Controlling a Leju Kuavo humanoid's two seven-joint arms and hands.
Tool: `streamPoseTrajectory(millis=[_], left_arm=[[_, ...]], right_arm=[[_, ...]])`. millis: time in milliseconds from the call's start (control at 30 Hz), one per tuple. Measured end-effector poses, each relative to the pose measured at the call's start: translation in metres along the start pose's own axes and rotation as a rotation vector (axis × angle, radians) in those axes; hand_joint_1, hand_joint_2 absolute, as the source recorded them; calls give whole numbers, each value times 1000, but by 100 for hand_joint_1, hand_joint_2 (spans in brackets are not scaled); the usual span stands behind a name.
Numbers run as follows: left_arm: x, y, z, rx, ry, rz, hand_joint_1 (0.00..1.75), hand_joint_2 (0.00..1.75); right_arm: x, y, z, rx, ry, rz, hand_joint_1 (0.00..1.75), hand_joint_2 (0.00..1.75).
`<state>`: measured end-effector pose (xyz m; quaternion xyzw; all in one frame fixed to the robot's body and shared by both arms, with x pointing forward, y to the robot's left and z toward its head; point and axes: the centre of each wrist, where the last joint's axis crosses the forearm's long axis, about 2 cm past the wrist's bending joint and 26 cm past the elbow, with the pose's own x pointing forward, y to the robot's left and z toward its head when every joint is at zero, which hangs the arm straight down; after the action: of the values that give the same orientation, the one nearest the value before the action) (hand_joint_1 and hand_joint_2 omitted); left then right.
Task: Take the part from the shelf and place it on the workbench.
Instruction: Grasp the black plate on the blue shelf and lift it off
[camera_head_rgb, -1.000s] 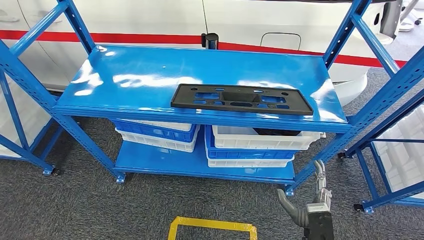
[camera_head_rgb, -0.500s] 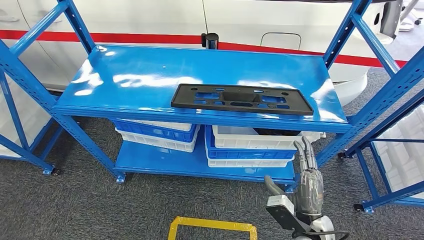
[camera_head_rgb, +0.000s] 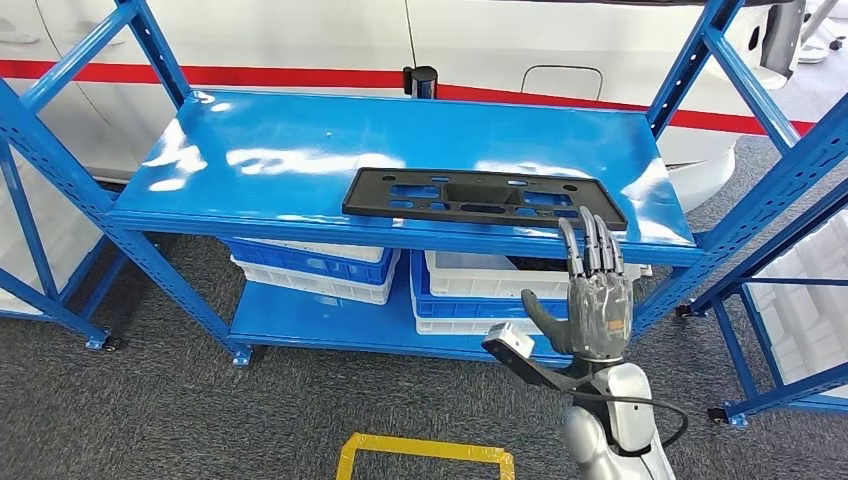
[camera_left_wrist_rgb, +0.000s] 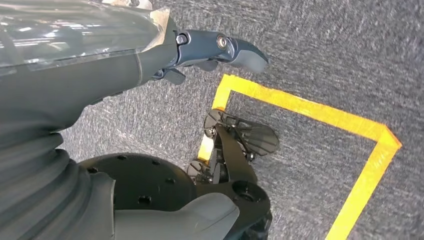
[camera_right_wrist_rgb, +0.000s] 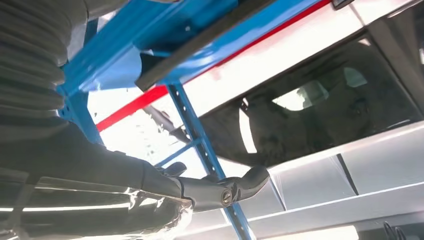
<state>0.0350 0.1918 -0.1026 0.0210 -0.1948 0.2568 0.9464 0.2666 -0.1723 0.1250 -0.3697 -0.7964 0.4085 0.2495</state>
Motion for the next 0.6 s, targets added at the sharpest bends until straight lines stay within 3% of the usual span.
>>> streamPoseTrajectory(millis=[400, 600], left_arm=[[6, -2, -2, -114, -24, -95, 0, 175], [10, -2, -4, -188, -35, -153, 0, 175]], right_arm=[[-29, 10, -55, 30, 34, 259, 0, 175], [-42, 18, -69, 98, 102, 336, 0, 175]])
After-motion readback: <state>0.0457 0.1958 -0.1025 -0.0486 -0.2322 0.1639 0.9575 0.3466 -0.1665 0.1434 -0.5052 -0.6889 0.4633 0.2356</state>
